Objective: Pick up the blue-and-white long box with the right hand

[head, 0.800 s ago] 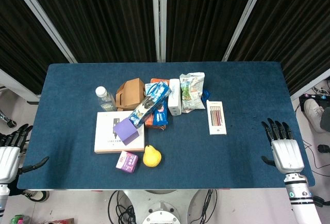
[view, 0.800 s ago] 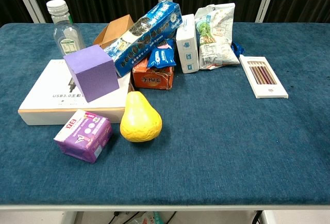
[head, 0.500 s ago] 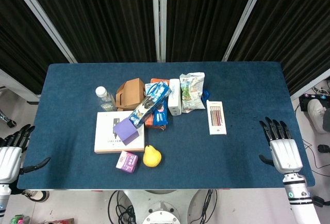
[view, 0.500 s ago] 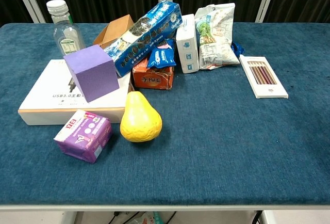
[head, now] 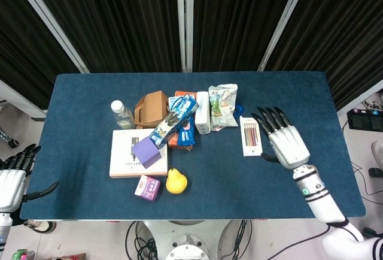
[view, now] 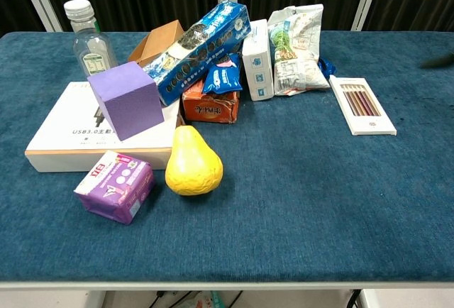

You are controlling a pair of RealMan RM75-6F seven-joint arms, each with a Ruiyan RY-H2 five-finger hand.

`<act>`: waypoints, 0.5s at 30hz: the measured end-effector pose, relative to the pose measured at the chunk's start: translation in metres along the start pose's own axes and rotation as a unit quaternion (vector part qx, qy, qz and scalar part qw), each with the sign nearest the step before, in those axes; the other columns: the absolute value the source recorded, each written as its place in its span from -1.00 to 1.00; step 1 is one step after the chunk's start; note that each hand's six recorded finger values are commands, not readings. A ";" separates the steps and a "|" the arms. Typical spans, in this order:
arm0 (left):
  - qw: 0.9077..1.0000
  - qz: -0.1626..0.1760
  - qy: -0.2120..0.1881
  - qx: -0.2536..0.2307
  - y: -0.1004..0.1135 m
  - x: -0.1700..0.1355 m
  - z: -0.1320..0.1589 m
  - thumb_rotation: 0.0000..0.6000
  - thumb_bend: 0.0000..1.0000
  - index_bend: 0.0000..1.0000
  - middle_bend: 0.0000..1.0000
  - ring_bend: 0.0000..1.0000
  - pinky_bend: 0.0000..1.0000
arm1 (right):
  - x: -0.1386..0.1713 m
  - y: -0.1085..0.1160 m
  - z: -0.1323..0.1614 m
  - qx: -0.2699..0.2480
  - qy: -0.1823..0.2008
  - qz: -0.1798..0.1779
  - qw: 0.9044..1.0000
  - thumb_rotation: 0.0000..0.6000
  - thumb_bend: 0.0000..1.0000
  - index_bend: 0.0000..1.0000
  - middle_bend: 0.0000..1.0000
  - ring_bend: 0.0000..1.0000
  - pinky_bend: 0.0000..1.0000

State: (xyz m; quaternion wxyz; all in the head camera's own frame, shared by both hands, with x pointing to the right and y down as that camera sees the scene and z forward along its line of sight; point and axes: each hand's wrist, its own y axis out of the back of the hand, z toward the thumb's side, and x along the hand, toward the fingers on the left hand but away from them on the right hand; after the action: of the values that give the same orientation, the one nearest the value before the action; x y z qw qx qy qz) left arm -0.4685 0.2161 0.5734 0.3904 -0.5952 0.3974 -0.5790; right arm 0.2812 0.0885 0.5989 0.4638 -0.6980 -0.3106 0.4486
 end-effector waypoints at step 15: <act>1.000 -0.007 0.003 -0.008 -0.006 0.004 0.000 -0.33 -0.79 -0.83 -0.87 -0.72 -0.53 | -0.162 0.009 0.127 0.014 0.122 0.076 0.989 1.00 -1.00 -1.00 -1.00 -1.00 -1.00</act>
State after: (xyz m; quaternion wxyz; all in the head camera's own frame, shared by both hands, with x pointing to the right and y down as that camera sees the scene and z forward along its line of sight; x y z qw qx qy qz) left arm -0.4680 0.2144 0.5805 0.3804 -0.5991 0.3993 -0.5805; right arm 0.0997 -0.0054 0.6245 0.4723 -0.7629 -0.1913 0.3980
